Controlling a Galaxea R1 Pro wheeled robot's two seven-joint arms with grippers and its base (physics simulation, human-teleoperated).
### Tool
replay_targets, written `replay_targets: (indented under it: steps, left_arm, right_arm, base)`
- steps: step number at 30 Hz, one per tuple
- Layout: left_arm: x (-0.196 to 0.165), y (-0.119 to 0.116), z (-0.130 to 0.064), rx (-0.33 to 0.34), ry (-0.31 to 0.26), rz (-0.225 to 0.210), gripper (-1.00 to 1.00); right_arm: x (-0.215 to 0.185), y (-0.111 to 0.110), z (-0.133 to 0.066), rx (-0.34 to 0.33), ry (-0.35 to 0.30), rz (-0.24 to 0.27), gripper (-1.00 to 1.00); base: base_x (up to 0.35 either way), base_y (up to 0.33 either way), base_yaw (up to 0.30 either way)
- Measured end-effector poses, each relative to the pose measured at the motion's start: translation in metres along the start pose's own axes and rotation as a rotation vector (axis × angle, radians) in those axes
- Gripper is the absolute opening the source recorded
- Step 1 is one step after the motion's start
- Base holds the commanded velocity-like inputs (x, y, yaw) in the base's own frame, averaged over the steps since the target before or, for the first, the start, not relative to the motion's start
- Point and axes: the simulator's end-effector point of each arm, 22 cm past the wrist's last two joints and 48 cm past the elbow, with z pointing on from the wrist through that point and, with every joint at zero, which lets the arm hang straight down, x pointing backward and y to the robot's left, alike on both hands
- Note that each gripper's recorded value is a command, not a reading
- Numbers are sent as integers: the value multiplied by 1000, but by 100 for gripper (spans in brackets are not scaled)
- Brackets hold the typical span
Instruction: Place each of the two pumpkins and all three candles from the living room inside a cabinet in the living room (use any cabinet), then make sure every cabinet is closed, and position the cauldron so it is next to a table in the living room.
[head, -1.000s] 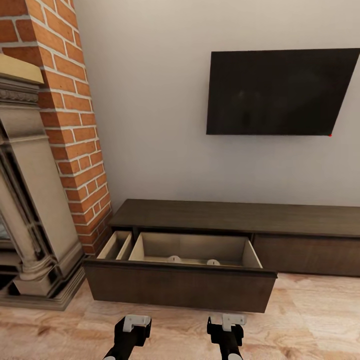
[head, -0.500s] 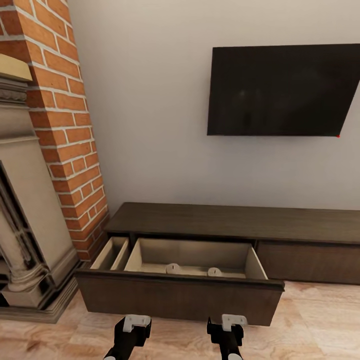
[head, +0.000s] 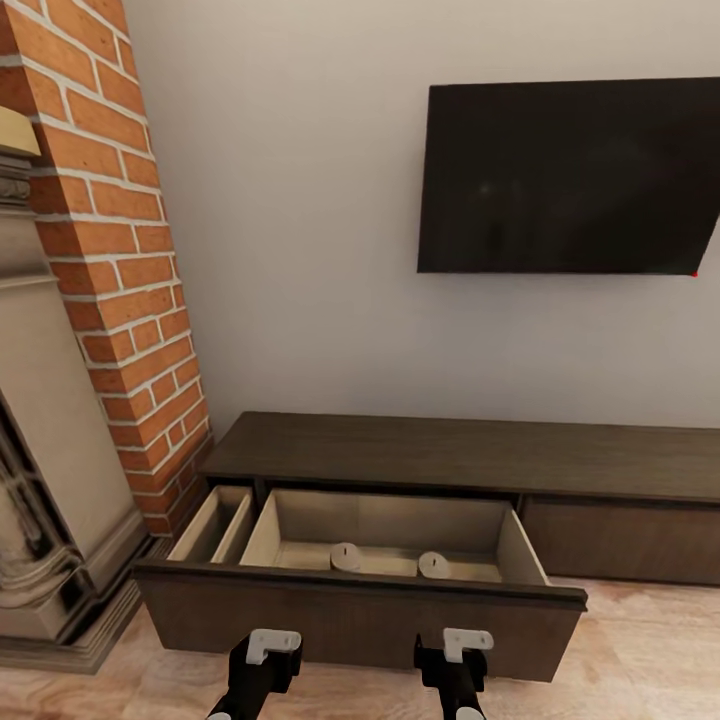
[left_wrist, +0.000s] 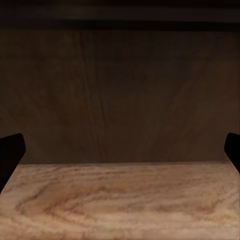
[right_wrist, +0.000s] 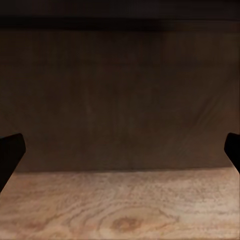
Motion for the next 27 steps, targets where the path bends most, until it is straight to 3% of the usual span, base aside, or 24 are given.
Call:
replay_targets:
  steps: [19,27]
  left_arm:
    - [0,0,0,-2,-2,-1,100]
    - [16,0,6,-1,-3,-2,100]
  right_arm:
    - [0,-1,0,3,1,4,100]
    - [18,-1,6,3,1,4,100]
  base:
    - [6,0,0]
    - [0,0,0]
